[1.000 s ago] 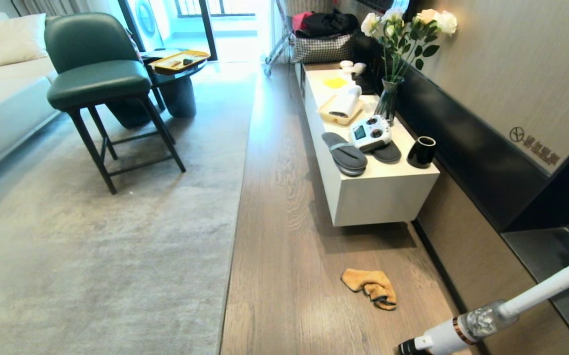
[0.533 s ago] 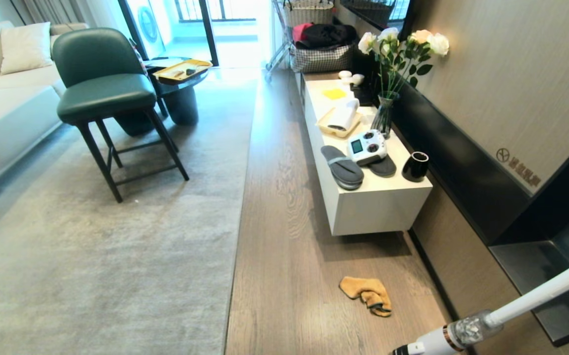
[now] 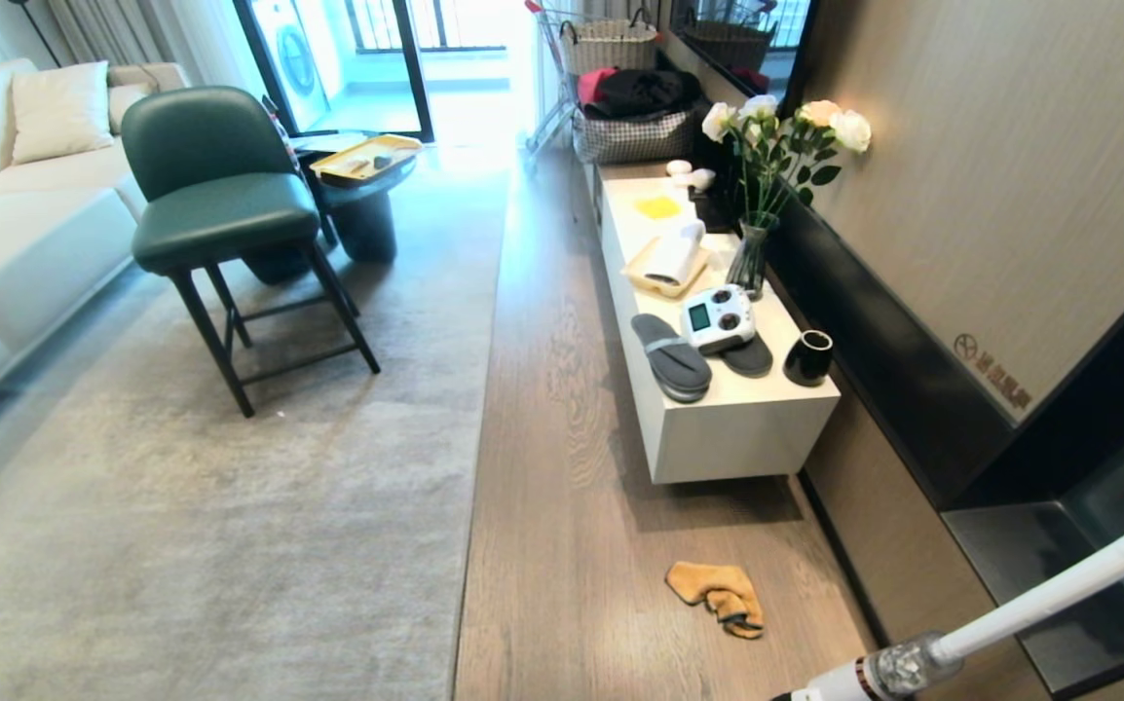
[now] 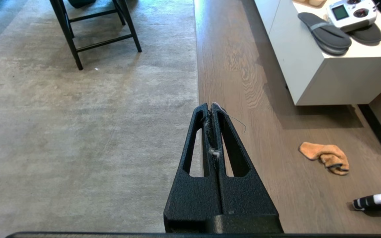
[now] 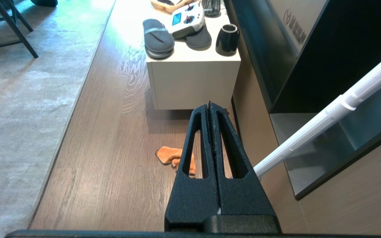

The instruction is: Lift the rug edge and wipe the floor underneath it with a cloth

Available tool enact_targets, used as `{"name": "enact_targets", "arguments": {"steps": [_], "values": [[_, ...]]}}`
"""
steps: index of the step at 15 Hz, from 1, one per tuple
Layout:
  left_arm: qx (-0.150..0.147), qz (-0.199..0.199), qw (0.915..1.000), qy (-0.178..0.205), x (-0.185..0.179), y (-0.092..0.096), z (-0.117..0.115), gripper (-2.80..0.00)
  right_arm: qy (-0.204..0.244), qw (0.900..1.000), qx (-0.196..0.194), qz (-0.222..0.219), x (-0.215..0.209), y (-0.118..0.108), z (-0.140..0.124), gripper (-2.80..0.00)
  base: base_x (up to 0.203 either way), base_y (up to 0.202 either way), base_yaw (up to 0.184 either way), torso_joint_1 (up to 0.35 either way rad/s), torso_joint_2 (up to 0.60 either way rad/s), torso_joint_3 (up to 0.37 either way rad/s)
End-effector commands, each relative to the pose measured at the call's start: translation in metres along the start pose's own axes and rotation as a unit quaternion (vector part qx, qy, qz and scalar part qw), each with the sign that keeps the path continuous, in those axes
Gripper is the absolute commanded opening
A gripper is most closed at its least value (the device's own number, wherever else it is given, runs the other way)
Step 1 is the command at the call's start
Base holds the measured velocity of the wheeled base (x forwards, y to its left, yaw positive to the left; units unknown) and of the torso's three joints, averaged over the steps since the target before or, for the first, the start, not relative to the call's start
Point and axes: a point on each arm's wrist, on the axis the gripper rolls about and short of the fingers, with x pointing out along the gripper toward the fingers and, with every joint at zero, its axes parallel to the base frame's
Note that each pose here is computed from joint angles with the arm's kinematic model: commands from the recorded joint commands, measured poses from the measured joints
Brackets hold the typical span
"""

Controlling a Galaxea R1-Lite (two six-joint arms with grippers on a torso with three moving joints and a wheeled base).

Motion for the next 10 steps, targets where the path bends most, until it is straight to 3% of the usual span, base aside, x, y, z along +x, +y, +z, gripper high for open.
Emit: {"name": "enact_targets", "arguments": {"steps": [1,10], "values": [[0.0,0.0,1.0,0.0,0.0,0.0,-0.0001,-2.8,0.001,1.0,0.0,0.0,0.0001,0.0,0.0,-2.8,0.0,0.0,0.0,0.178,-0.54,-0.358],[0.0,0.0,1.0,0.0,0.0,0.0,-0.0001,-2.8,0.001,1.0,0.0,0.0,0.0001,0.0,0.0,-2.8,0.0,0.0,0.0,0.22,-0.57,-0.359]]}}
